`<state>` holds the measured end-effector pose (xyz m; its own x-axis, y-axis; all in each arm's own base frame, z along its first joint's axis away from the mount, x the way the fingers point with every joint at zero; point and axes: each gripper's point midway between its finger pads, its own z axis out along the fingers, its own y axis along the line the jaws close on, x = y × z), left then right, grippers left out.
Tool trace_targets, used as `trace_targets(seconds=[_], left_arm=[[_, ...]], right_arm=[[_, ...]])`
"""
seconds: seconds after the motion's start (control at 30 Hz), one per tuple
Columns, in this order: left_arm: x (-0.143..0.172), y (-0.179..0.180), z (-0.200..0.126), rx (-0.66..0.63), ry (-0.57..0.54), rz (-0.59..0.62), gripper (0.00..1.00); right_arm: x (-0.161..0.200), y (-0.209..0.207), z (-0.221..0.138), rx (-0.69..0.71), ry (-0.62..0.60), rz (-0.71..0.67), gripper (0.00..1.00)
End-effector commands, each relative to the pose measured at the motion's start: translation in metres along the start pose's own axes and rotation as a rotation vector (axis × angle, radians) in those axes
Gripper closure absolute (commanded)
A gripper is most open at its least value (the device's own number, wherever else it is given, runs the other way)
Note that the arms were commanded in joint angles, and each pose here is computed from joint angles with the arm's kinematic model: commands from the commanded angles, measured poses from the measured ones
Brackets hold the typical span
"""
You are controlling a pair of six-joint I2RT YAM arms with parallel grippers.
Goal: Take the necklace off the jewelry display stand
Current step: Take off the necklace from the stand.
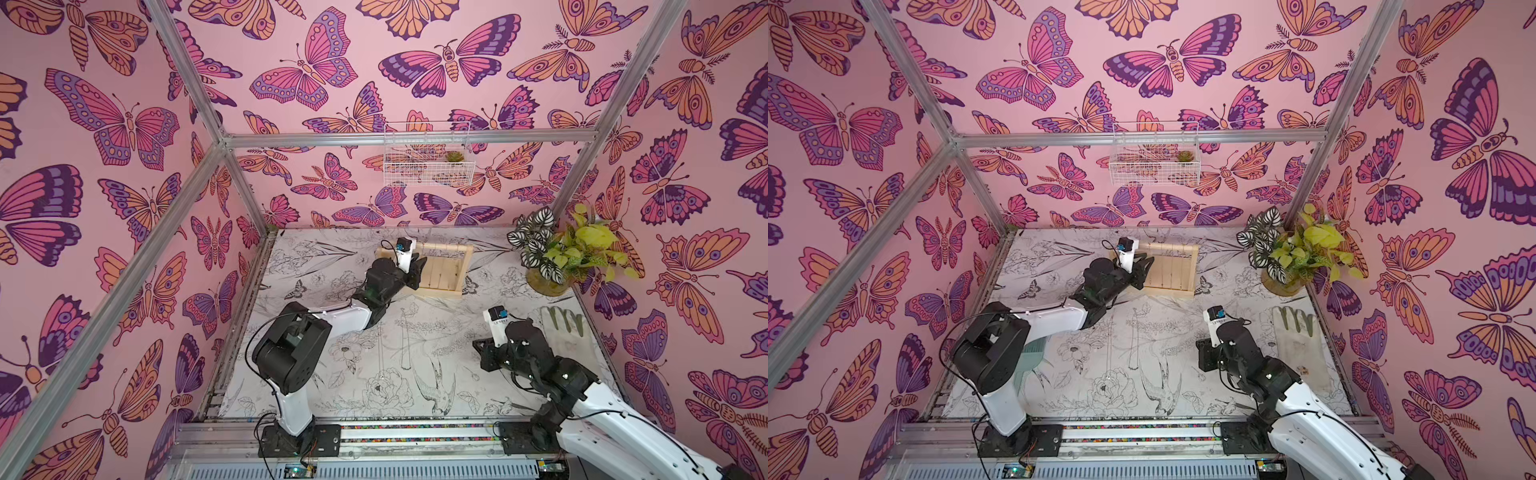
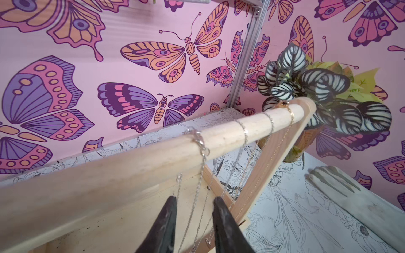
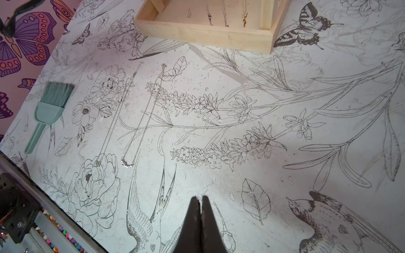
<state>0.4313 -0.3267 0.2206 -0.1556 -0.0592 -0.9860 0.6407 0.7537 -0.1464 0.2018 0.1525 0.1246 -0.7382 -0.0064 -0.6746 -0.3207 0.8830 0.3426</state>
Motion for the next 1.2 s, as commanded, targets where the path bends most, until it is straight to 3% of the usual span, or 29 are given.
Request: trace_targets(seconds=[0.0, 0.37, 0.87, 1.17], left_arm=[[-0.003, 0.006, 0.006, -0.052, -0.016, 0.009, 0.68], [-0.005, 0.003, 0.018, -0.051, -0.019, 0.012, 0.69], [-0.007, 0.007, 0.019, -0.115, -0.017, 0.044, 1.0], [-0.011, 0.017, 0.006, -0.162, -0.016, 0.067, 1.0]], right_arm=[[0.002, -0.004, 0.0, 0.018, 0.001, -0.007, 1.0], [0.001, -0.004, 0.0, 0.02, 0.001, -0.011, 1.0], [0.001, -0.004, 0.0, 0.019, 0.002, -0.013, 1.0], [0.001, -0.003, 0.0, 0.015, 0.002, -0.011, 1.0]])
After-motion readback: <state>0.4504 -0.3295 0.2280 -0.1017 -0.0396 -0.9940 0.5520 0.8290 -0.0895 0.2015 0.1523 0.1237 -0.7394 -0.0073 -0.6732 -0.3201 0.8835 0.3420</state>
